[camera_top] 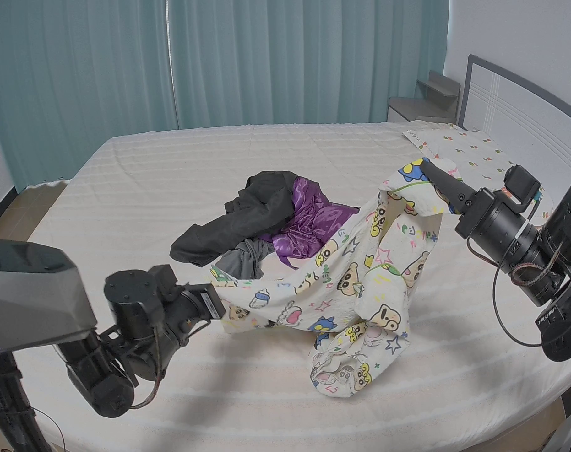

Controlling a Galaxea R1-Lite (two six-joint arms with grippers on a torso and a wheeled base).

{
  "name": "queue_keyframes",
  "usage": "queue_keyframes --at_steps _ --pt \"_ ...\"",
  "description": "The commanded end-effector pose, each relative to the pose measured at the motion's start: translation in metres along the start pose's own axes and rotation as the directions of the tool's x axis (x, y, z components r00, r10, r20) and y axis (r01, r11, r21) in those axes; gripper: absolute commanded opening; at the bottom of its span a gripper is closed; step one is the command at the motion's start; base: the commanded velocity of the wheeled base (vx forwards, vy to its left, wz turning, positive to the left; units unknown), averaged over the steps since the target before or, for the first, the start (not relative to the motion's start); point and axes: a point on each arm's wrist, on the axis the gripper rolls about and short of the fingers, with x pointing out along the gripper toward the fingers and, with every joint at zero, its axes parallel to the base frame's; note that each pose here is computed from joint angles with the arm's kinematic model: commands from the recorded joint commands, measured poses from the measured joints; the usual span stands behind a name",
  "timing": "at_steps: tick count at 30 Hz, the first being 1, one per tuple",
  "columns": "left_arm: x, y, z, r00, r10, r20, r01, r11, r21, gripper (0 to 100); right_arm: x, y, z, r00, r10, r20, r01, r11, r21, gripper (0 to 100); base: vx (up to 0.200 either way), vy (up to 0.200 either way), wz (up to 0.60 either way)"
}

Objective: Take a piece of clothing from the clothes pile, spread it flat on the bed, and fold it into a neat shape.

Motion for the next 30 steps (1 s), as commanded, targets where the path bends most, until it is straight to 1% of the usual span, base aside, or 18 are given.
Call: queue_keyframes --at_steps 1,2,3,5,7,10,11,13,15,19,21,23,26,30 --pt "-0.036 -0.013 0.071 0.963 -0.003 0.268 0.015 0.999 -0.041 0 0.014 -0.012 0.02 0.996 -0.022 0.082 0.026 0.998 -0.052 0 0.0 0.0 0.0" --pt "-0.036 -0.014 0.072 0.963 -0.004 0.271 0.015 0.999 -0.041 0 0.014 -0.011 0.02 0.996 -0.02 0.084 0.025 0.998 -0.052 0 0.0 0.0 0.0" --pt "-0.039 -0.017 0.084 0.949 -0.007 0.315 0.014 1.0 -0.02 0 0.018 -0.008 0.03 0.995 -0.013 0.101 0.019 0.998 -0.056 0 0.0 0.0 0.0" --pt "-0.04 -0.02 0.094 0.937 -0.001 0.35 -0.001 1.0 0.006 0 0.021 -0.004 0.037 0.994 -0.018 0.112 0.024 0.998 -0.056 0 0.0 0.0 0.0" --pt "-0.04 -0.024 0.106 0.917 0.002 0.398 -0.011 1.0 0.02 0 0.027 0.002 0.049 0.987 -0.028 0.158 0.037 0.998 -0.058 0 0.0 0.0 0.0" --pt "-0.044 -0.03 0.125 0.887 -0.012 0.462 0.0 1.0 0.026 0 0.034 0.01 0.068 0.973 -0.014 0.231 0.03 0.997 -0.065 0 0.0 0.0 0.0" --pt "-0.045 -0.032 0.129 0.879 -0.017 0.476 0.002 1.0 0.031 0 0.034 0.013 0.072 0.971 -0.015 0.24 0.031 0.998 -0.063 0 0.0 0.0 0.0" --pt "-0.047 -0.033 0.135 0.869 -0.02 0.494 -0.001 0.999 0.042 0 0.034 0.017 0.075 0.969 -0.024 0.247 0.039 0.998 -0.057 0 0.0 0.0 0.0" --pt "-0.048 -0.034 0.137 0.864 -0.022 0.502 -0.003 0.999 0.05 0 0.032 0.021 0.071 0.971 -0.026 0.237 0.038 0.998 -0.047 0 0.0 0.0 0.0" --pt "-0.053 -0.033 0.135 0.869 -0.026 0.493 0.001 0.999 0.05 0 0.024 0.023 0.052 0.982 -0.046 0.182 0.051 0.998 -0.025 0 0.0 0.0 0.0" --pt "-0.056 -0.029 0.127 0.885 -0.023 0.465 -0.005 0.998 0.059 0 0.021 0.023 0.044 0.985 -0.06 0.159 0.063 0.998 -0.014 0 0.0 0.0 0.0" --pt "-0.06 -0.025 0.117 0.904 -0.02 0.428 -0.009 0.998 0.067 0 0.018 0.022 0.039 0.984 -0.078 0.161 0.08 0.997 -0.003 0 0.0 0.0 0.0" --pt "-0.063 -0.025 0.107 0.92 -0.029 0.39 0.02 0.999 0.026 0 0.018 0.019 0.032 0.982 -0.097 0.161 0.097 0.995 0.006 0 0.0 0.0 0.0" --pt "-0.062 -0.027 0.105 0.923 -0.035 0.383 0.049 0.998 -0.027 0 0.018 0.023 0.02 0.98 -0.118 0.158 0.116 0.993 0.021 0 0.0 0.0 0.0"
